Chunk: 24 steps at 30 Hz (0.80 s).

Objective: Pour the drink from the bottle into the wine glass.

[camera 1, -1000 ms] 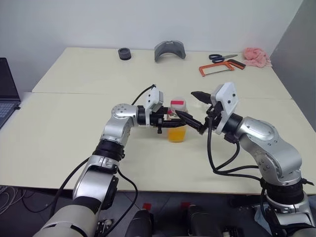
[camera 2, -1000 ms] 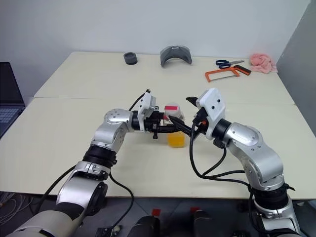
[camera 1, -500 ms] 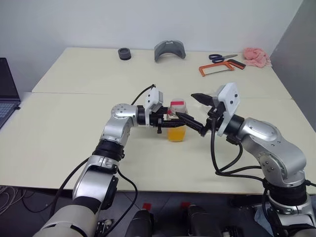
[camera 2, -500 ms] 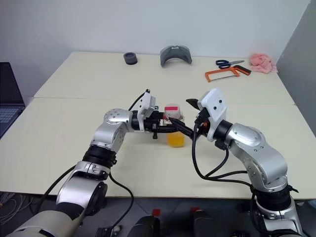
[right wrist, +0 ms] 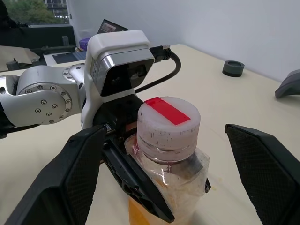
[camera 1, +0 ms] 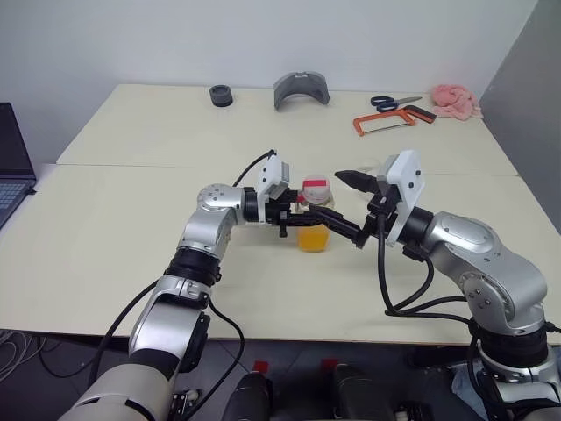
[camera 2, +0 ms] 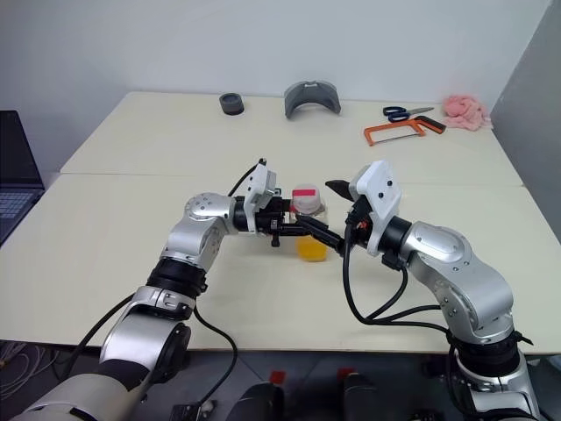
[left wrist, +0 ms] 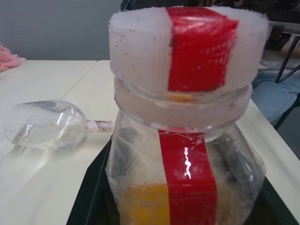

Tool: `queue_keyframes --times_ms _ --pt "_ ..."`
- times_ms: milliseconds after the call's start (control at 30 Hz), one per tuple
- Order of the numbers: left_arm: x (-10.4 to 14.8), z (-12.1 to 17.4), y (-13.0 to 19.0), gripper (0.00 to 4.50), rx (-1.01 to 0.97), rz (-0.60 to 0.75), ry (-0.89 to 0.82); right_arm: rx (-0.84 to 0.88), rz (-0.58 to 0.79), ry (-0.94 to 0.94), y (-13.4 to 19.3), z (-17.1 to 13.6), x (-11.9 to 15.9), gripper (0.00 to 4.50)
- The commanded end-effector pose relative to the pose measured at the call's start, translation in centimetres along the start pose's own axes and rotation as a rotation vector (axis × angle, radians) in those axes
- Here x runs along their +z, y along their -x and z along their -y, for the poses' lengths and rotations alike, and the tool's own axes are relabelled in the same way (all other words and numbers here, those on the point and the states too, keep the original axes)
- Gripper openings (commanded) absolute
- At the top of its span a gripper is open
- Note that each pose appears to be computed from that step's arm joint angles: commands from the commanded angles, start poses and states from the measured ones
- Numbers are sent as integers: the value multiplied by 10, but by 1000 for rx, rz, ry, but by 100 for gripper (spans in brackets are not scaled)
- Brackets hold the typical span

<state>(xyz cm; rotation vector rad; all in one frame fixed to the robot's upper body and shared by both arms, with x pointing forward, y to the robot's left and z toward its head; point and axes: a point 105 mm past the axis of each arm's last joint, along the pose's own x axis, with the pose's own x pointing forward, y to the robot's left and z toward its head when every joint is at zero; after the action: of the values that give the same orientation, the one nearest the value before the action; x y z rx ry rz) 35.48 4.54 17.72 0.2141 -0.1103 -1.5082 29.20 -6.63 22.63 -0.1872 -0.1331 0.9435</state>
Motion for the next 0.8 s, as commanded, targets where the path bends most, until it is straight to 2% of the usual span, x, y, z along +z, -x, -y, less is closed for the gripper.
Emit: queue_keyframes --times_ms 33,800 --pt "18 -3 1 170 4 35 -59 -8 42 31 3 1 11 430" --pt "17 3 -2 169 -17 37 -70 32 51 -45 -15 1 16 430"
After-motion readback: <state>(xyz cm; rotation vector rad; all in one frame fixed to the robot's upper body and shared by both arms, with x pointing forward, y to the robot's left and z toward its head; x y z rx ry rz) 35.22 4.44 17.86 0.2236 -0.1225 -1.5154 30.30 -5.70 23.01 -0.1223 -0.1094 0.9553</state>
